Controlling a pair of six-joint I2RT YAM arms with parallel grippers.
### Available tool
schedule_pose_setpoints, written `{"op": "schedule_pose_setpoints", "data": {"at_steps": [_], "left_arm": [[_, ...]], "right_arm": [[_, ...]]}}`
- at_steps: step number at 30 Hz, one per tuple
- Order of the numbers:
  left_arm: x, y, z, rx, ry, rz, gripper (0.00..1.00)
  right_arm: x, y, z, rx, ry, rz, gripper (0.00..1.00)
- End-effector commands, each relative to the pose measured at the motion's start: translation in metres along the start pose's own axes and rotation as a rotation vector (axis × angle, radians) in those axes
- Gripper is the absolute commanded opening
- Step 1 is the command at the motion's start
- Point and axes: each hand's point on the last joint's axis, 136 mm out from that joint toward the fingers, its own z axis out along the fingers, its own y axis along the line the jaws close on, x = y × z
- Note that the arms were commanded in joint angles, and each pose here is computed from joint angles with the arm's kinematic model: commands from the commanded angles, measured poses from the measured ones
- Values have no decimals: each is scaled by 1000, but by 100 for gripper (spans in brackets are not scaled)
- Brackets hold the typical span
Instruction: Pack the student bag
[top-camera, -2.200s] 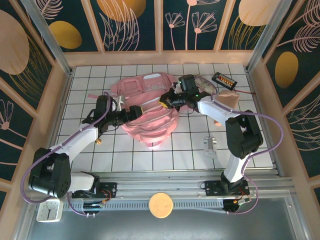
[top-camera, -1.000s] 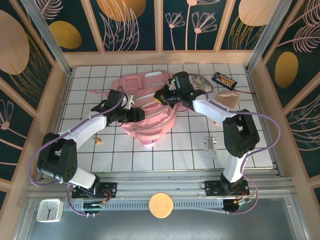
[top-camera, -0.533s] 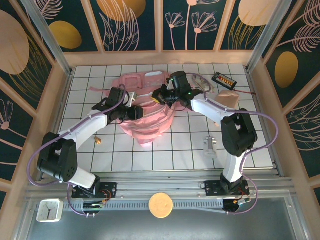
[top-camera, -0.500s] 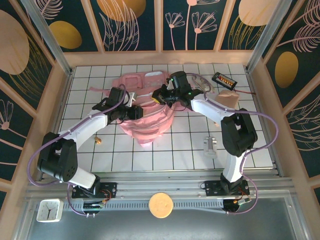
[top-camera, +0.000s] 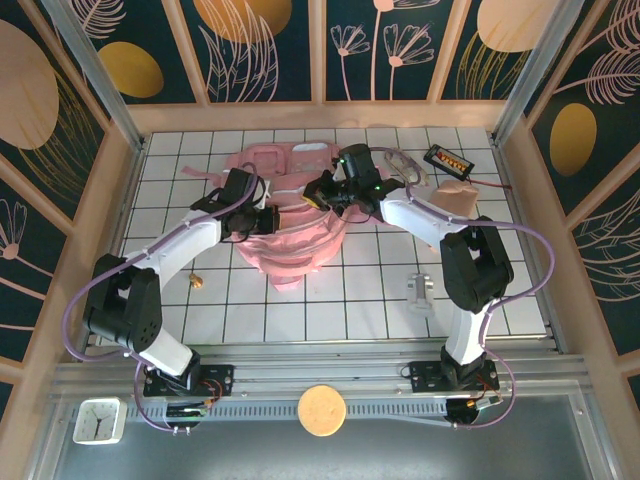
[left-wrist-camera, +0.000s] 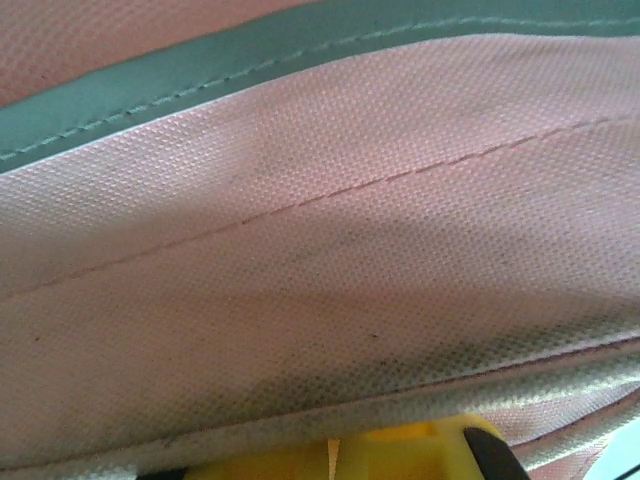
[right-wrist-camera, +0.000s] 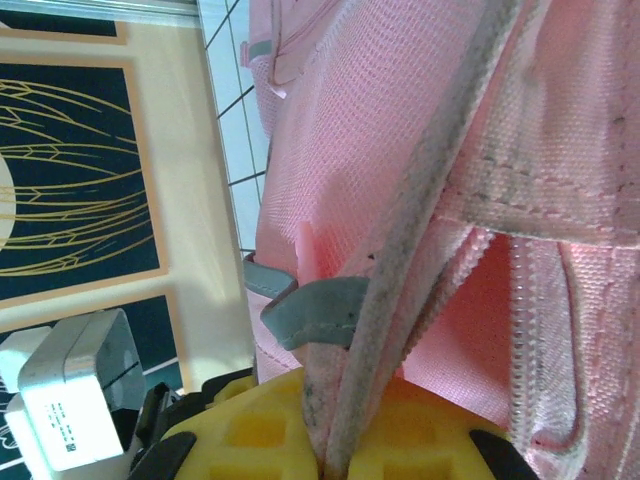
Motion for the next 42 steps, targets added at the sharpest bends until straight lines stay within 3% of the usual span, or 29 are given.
{"op": "schedule_pose_setpoints", "data": {"at_steps": [1, 4, 10, 15, 22, 27, 30, 32, 34, 35, 36, 40, 42], "left_arm": [[-19, 34, -20, -190, -72, 50, 0], [-3, 66, -34, -290, -45, 22, 0], [11, 114, -54, -361, -51, -97, 0], [11, 147, -48, -438, -32, -152, 0], [-19, 188, -45, -556, -120, -183, 0], [-33, 201, -77, -650, -233, -122, 0], [-36, 200, -86, -595, -271, -101, 2], [-36, 188, -84, -523, -287, -66, 10], [-40, 173, -90, -453, -330, -38, 34], [-43, 165, -96, -422, -366, -28, 58], [-47, 156, -104, -387, -406, -10, 97], [-60, 123, -131, -292, -499, 84, 99], [-64, 86, -131, -251, -497, 220, 99]], "right_arm": [[19, 21, -22, -50, 85, -83, 0], [12, 11, -31, -28, 70, -89, 0], [4, -7, -43, -2, 59, -92, 0], [8, 0, -47, -48, 99, -159, 0], [11, -2, -53, -81, 156, -200, 0], [7, -6, -56, -94, 196, -233, 0], [10, -7, -55, -108, 259, -260, 0], [11, -2, -56, -119, 274, -280, 0], [9, 7, -56, -147, 276, -280, 0], [7, 12, -57, -162, 269, -274, 0], [6, 17, -57, -175, 261, -264, 0], [5, 27, -58, -220, 251, -193, 0], [7, 31, -57, -232, 251, -167, 0]]}}
